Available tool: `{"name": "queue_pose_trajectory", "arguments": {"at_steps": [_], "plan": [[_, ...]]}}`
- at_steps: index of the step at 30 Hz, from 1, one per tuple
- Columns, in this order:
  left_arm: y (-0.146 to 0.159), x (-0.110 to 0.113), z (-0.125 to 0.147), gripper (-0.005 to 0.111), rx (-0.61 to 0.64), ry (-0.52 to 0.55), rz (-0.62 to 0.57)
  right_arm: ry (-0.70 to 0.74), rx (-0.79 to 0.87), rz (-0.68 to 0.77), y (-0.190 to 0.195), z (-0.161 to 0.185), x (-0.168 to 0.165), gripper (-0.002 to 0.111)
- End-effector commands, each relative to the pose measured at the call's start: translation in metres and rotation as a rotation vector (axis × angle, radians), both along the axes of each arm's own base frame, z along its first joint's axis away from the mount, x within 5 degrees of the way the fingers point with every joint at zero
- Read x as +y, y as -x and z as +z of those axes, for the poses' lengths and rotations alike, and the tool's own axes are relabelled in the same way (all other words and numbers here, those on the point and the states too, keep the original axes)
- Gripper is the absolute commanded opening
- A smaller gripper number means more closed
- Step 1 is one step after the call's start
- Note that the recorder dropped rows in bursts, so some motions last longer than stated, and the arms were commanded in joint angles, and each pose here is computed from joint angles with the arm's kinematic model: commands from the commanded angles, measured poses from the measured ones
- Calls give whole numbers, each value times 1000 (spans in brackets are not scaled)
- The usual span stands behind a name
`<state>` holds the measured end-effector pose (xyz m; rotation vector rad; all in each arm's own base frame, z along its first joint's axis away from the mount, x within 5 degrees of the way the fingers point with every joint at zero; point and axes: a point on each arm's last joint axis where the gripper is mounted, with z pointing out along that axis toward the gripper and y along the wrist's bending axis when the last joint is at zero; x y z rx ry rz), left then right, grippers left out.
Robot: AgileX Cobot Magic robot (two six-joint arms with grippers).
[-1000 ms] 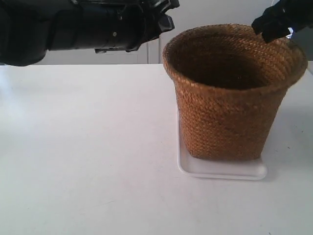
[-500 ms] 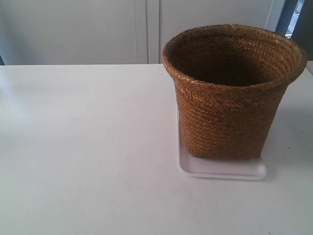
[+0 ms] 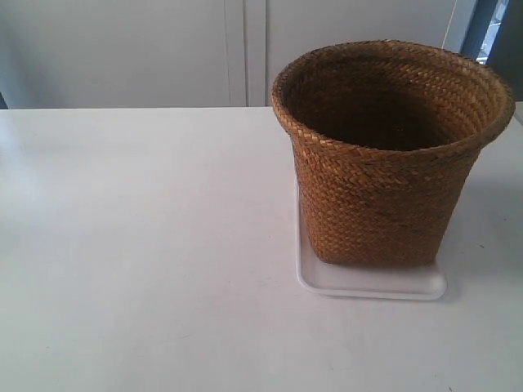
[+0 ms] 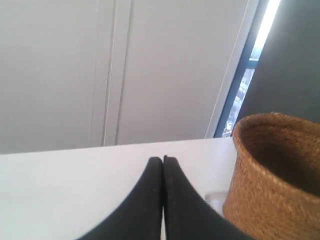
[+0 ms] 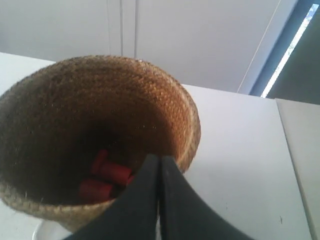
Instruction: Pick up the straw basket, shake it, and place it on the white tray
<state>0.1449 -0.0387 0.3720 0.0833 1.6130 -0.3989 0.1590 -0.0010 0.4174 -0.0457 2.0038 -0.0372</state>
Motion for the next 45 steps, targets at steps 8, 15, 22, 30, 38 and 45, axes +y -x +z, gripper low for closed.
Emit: {"name": "queue_pose_trajectory", "arguments": {"at_steps": [8, 15, 22, 30, 38, 45], "plan": [[15, -11, -37, 0, 168, -57, -157, -20, 6, -8, 45, -29, 0, 0], [15, -11, -37, 0, 172, -58, -162, -20, 6, -8, 45, -29, 0, 0], [15, -11, -37, 0, 172, -58, -162, -20, 6, -8, 45, -29, 0, 0], [14, -9, -36, 0, 138, -108, -141, -20, 6, -8, 45, -29, 0, 0], [56, 27, -105, 0, 55, -99, 178, -20, 4, -8, 45, -29, 0, 0], [91, 30, -150, 0, -95, -67, 225, -11, 4, -4, 45, -29, 0, 0]]}}
